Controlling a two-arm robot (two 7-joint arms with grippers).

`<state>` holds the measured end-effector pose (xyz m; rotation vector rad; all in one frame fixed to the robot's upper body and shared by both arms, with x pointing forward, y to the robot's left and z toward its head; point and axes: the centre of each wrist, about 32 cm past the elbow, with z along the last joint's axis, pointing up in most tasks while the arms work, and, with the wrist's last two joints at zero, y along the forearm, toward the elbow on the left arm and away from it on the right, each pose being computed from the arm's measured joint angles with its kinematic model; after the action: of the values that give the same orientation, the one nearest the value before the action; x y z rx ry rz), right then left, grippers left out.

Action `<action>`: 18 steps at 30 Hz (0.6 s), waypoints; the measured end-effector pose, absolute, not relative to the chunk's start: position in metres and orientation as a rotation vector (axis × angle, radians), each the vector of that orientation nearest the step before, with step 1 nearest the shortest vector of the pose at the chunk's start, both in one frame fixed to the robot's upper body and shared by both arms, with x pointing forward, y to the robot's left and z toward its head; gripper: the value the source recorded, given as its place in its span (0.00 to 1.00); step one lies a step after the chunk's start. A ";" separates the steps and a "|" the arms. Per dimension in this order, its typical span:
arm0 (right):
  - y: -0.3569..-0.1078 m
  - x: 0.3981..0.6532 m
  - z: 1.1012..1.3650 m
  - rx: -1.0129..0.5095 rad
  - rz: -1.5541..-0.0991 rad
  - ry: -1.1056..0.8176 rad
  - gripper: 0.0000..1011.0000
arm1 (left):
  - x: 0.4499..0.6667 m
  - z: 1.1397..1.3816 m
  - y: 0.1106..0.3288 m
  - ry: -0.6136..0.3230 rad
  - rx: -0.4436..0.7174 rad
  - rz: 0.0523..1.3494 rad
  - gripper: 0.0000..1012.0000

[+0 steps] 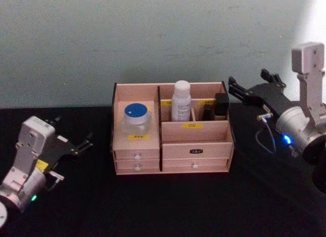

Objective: Pick up the facial cleanser and watermelon frost from the table and place them into the tiered storage box.

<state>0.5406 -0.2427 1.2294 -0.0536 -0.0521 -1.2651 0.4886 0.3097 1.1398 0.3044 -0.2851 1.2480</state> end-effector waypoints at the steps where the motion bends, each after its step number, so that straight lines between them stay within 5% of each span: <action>1: -0.244 0.539 1.225 -0.060 -1.282 -0.045 0.99 | 0.489 1.140 0.310 -0.285 0.304 1.248 0.99; 18: -0.253 0.531 1.195 -0.095 -1.406 0.006 0.99 | 0.489 1.140 0.310 -0.285 0.304 1.248 0.99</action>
<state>0.5312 -0.2535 1.1946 -0.0950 0.0055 -1.4064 0.4886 0.3097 1.1398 0.3044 -0.2850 1.2480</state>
